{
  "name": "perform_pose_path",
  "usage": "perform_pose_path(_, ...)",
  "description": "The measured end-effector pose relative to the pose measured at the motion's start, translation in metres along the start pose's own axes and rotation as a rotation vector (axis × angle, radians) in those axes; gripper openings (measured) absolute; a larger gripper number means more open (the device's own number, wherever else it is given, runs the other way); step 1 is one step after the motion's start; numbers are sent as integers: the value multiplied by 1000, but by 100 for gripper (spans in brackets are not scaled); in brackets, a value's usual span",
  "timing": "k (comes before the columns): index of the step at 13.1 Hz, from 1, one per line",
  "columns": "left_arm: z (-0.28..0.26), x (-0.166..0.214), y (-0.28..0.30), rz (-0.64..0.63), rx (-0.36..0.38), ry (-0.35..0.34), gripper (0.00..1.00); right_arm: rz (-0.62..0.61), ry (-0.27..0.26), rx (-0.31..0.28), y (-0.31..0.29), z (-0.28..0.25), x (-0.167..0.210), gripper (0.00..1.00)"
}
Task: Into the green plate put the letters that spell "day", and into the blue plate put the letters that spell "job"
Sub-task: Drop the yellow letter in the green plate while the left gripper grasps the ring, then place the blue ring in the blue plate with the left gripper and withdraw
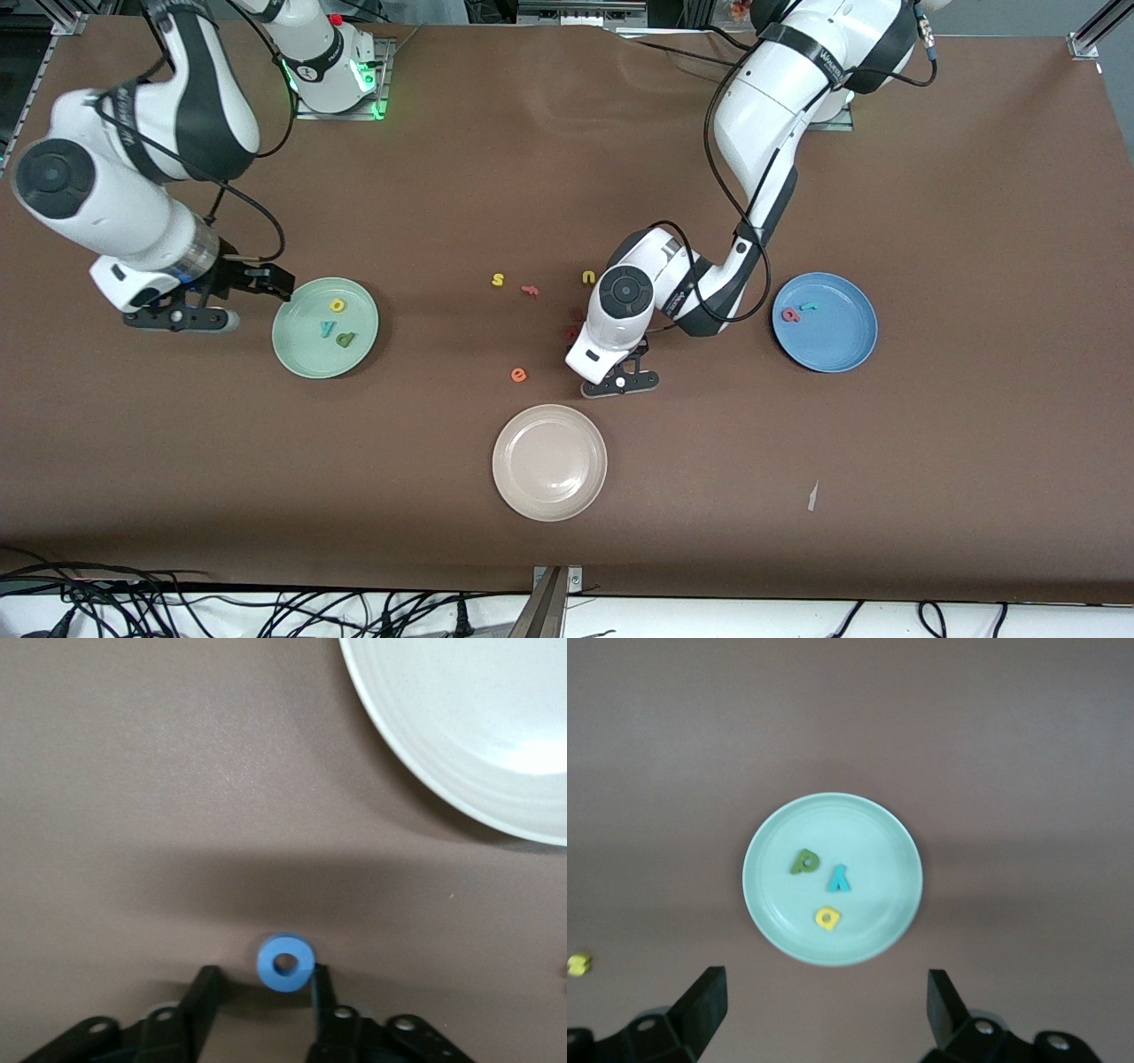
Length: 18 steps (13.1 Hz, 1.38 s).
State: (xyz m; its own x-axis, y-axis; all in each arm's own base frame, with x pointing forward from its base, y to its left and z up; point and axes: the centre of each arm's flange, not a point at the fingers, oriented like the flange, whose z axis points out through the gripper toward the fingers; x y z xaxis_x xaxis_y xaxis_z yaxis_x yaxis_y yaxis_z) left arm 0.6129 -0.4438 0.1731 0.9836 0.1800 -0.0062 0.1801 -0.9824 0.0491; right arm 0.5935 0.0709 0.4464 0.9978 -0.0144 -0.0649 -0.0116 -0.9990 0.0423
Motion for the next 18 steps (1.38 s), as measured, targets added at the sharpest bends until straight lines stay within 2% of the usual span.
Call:
perform_pose_path(1, 0, 0, 0, -4, 0, 0, 48, -3, -9, -2, 5, -17, 0, 100)
perform_pose_path(2, -1, 1, 0, -6, 2, 0, 41, -12, -11, -1, 10, -33, 0, 100)
perform_pose_path(3, -1, 1, 0, -7, 2, 0, 41, -20, -11, 0, 18, -47, -2, 100)
perform_pose_path(5, -2, 1, 0, -9, 3, 1, 26, -29, -2, 3, 35, -75, -10, 100)
perform_pose_path(6, -2, 1, 0, -9, 3, 1, 24, -23, 6, 5, 43, -87, -14, 100)
perform_pose_path(10, -2, 1, 0, -8, 8, -1, 24, -9, 17, 6, 59, -109, -19, 100)
perform_pose_path(13, -24, 15, -14, -38, 68, -48, 24, -12, 12, 8, 57, -106, -18, 100)
perform_pose_path(15, -64, 36, -42, -80, 107, -78, 24, -14, 10, 16, 54, -106, -18, 100)
perform_pose_path(18, -91, 67, -124, -67, 173, -166, 24, -17, 9, 37, 50, -106, -18, 100)
